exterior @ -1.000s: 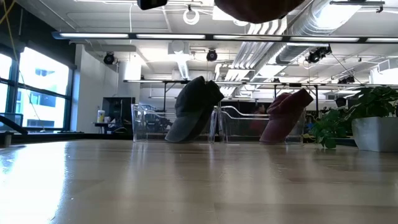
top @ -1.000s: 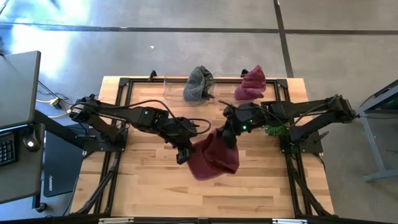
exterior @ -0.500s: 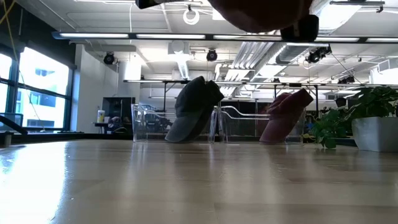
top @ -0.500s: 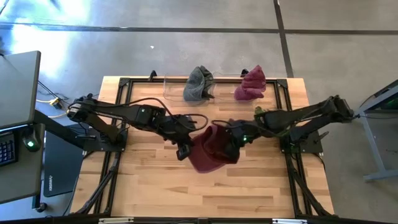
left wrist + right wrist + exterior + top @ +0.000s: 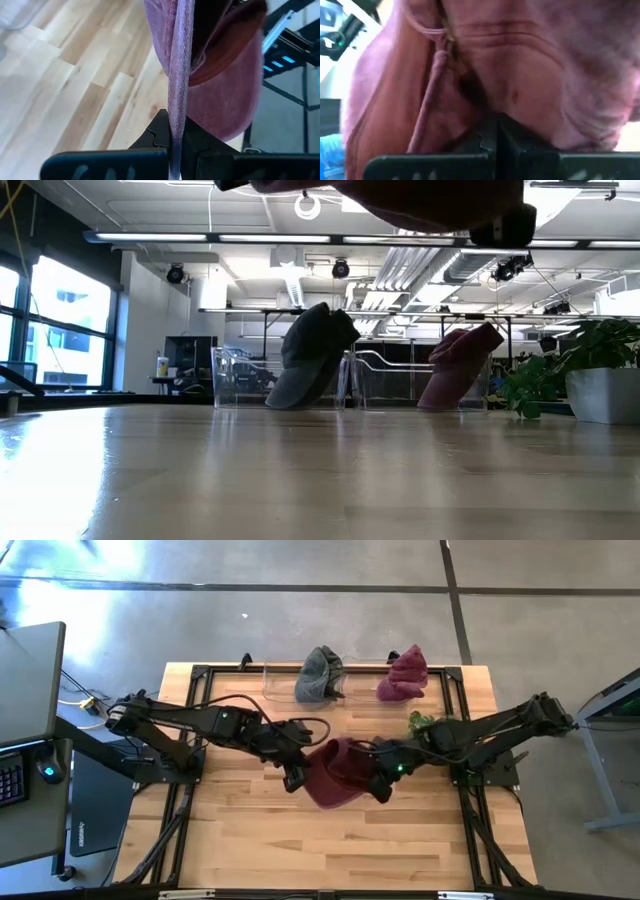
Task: Pick & Place hat
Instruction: Put the red cap into the right transparent bin
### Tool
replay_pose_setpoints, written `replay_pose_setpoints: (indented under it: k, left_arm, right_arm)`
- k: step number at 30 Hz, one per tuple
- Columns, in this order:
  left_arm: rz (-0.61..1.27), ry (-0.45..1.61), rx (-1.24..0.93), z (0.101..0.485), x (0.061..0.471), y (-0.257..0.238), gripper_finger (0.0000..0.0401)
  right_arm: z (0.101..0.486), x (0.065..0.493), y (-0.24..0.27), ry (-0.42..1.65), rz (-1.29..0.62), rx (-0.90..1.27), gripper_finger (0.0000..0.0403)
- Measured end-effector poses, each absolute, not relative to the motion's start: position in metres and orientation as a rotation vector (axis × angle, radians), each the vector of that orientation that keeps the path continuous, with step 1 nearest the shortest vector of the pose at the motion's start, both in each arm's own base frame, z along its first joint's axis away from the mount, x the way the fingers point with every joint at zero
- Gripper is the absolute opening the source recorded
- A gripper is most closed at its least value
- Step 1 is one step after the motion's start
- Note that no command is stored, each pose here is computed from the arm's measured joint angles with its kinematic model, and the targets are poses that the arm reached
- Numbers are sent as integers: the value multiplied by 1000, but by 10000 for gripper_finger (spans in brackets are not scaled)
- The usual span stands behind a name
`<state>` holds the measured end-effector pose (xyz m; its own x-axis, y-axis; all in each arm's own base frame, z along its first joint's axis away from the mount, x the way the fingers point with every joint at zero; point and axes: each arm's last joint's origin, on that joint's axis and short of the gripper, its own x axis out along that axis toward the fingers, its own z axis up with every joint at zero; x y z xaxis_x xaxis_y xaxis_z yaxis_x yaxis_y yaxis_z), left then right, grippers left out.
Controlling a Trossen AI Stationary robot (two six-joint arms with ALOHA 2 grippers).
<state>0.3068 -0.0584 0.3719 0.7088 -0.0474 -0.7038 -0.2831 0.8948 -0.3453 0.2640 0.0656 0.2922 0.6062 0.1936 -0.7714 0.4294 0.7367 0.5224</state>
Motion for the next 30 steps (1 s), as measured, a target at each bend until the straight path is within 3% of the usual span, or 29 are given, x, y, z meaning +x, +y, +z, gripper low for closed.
replay_pose_setpoints:
  k: [7,13,17,22,26,30]
  left_arm:
    - [109,814,-465,373,301,-58,0]
    - [-79,874,-485,376,296,-55,0]
    - [-289,870,-534,385,291,-50,0]
    - [-448,864,-623,390,293,-41,0]
    - [-525,835,-680,394,296,-36,0]
    - [-541,777,-705,400,300,-34,0]
  right_arm:
    - [349,252,63,659,-67,613,4]
    - [391,230,67,446,246,247,24]
    - [401,223,68,347,409,88,73]
    - [404,220,76,255,606,-172,166]
    - [397,215,83,219,658,-523,232]
    - [389,212,86,223,587,-970,257]
